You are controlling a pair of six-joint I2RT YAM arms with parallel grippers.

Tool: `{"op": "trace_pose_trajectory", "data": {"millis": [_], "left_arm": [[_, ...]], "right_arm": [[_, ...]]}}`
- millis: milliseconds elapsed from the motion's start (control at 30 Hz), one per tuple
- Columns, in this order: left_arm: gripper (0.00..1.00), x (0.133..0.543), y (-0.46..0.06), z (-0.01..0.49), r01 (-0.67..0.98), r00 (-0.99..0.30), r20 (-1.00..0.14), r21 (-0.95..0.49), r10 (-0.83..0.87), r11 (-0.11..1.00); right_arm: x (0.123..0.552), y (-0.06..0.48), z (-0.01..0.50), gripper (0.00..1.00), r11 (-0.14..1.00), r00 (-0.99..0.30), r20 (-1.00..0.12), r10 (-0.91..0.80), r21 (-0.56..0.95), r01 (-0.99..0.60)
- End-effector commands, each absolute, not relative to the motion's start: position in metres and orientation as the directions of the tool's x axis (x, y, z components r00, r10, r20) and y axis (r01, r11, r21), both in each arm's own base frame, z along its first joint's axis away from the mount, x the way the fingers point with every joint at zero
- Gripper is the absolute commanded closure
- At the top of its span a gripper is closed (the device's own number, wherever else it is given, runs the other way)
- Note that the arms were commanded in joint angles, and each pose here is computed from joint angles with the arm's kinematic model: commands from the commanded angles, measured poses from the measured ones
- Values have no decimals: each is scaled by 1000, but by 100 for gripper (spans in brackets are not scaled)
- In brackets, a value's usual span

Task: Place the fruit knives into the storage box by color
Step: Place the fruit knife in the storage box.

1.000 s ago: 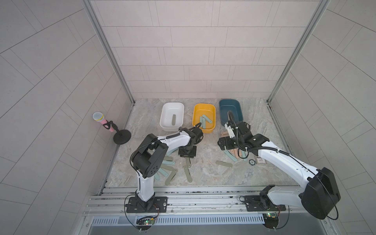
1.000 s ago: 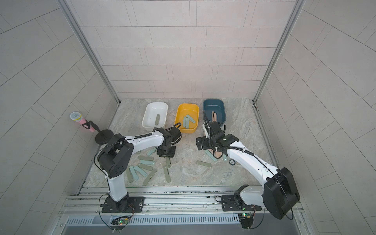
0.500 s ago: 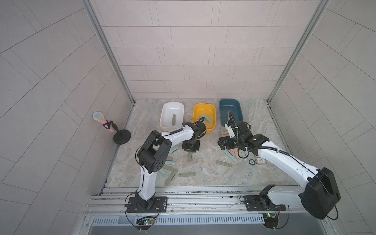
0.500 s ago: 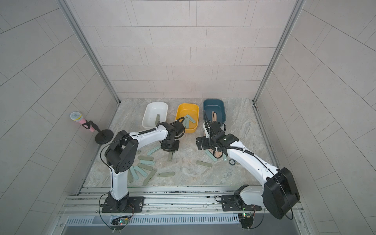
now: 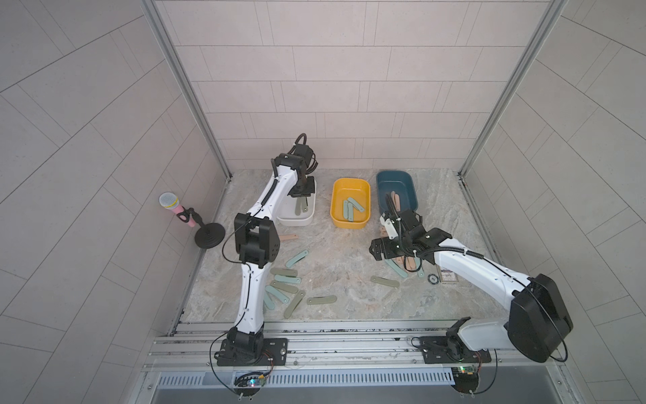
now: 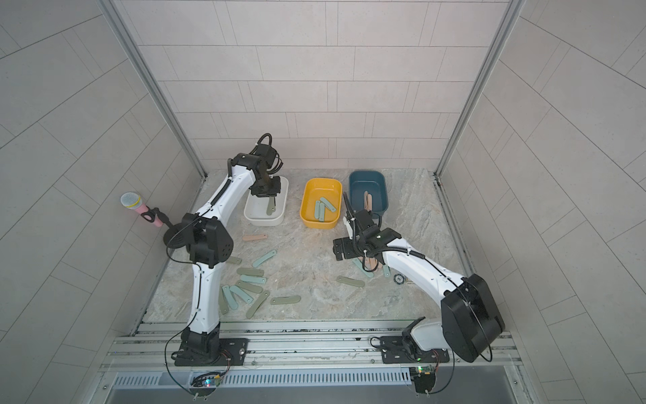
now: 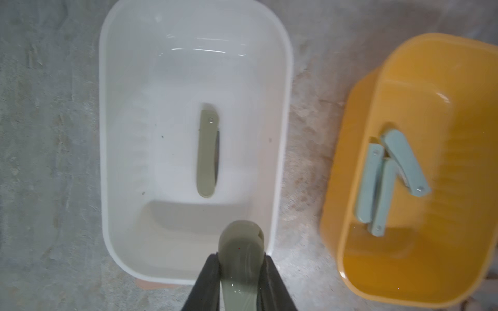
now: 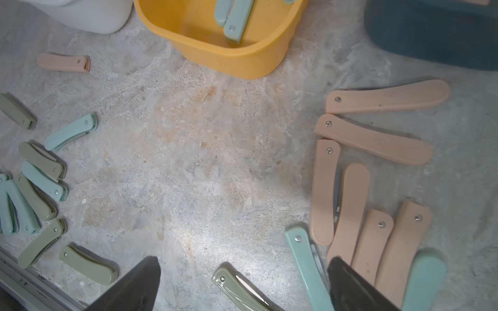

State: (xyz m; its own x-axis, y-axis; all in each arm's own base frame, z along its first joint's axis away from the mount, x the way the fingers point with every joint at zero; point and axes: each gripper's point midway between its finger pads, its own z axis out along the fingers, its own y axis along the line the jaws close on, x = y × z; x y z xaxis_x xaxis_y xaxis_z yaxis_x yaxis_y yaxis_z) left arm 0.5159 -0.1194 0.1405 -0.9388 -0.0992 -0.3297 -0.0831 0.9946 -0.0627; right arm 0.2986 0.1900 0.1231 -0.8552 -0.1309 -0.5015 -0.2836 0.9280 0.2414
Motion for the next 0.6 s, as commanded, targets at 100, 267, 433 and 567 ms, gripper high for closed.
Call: {"op": "trace_pose_trajectory", "data": {"millis": [100, 267, 433, 567], "left_arm": [[93, 523, -108, 106, -31, -961, -276, 63, -12, 998], [87, 525, -98, 90, -26, -971, -241, 61, -10, 998], [86, 519, -96, 82, -19, -976, -217, 73, -2, 997], [86, 516, -97, 81, -30, -977, -213, 63, -16, 998]], "right_arm": [[291, 202, 125, 0, 913, -858, -486, -168, 251, -321], [286, 204, 140, 0, 904, -843, -512, -166, 262, -337], [284, 208, 143, 0, 893, -837, -522, -167, 280, -353], [282, 212, 149, 0, 885, -836, -520, -173, 291, -364]]}}
